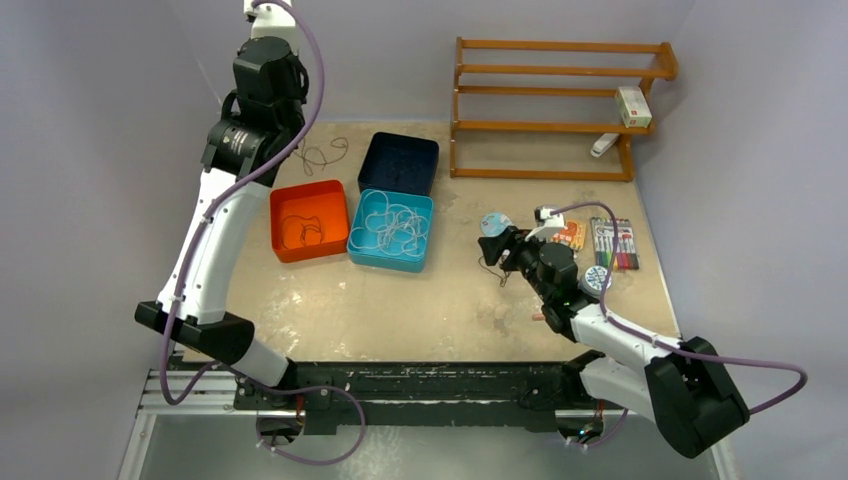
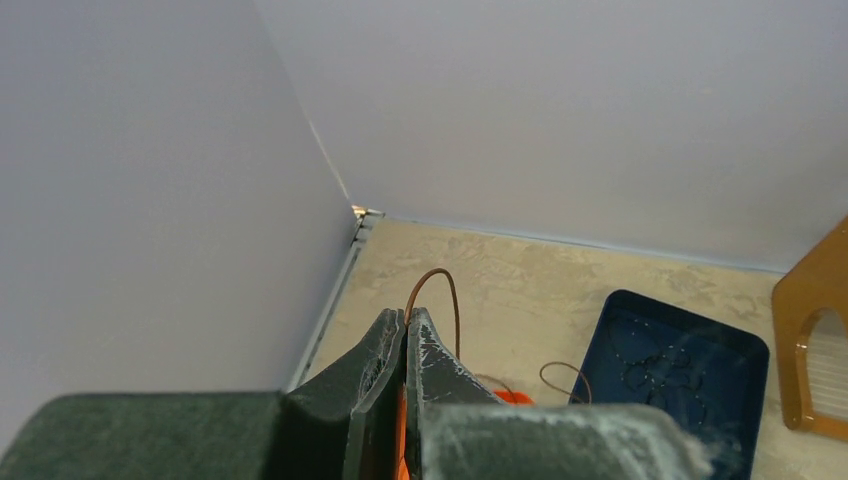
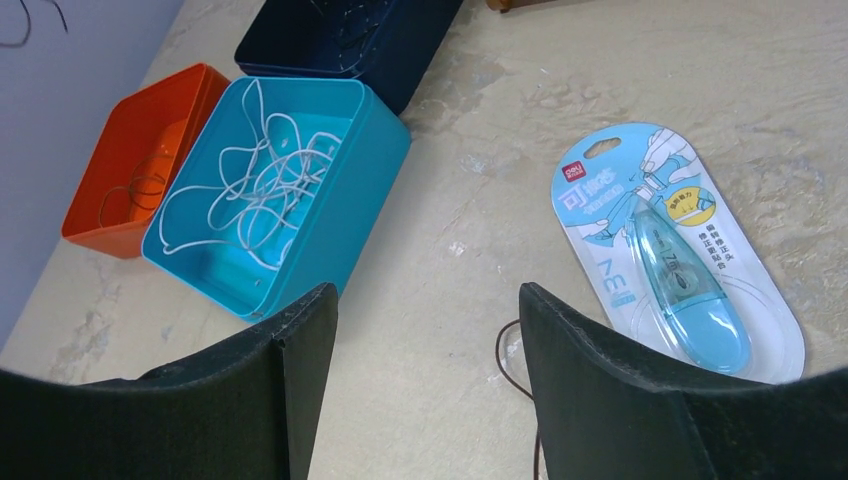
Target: Untangle the cables
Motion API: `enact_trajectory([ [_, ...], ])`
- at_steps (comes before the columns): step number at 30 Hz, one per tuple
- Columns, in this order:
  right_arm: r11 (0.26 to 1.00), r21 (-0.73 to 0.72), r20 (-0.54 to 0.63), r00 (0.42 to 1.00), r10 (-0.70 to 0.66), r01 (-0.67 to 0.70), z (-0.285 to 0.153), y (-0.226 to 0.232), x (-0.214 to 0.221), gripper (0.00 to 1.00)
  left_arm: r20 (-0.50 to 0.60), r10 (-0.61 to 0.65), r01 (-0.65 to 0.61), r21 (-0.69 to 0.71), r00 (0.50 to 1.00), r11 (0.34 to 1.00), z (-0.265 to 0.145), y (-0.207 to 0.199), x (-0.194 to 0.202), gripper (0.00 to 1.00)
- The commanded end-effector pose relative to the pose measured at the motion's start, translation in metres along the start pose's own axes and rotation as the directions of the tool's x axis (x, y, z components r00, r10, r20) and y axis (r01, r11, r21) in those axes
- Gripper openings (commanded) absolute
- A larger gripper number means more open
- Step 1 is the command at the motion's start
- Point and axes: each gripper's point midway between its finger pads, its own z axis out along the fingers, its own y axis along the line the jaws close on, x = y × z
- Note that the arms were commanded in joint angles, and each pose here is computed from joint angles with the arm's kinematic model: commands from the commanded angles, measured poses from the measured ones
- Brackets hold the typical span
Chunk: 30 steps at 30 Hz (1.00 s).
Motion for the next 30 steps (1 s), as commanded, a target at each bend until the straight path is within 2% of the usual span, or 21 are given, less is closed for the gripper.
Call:
enact_trajectory([
  [1,0.998,-0.057,0.078,0.996,-0.032,0.036,0.004,0.017,-0.029,0.69,-0.009,-0.071,0.070,-0.060,0.997,0.996,-0.002,0.022,0.006,0.00],
  [12,0.997,-0.066,0.065,0.997,-0.037,0.042,0.009,0.020,-0.028,0.69,-0.091,-0.085,0.077,-0.085,0.992,0.993,0.011,0.041,0.052,0.00],
  [30,0.997,-0.063,0.048,0.998,-0.041,0.044,0.012,0.017,-0.022,0.69,-0.197,-0.078,0.068,-0.057,0.977,0.996,0.033,0.030,0.108,0.00],
])
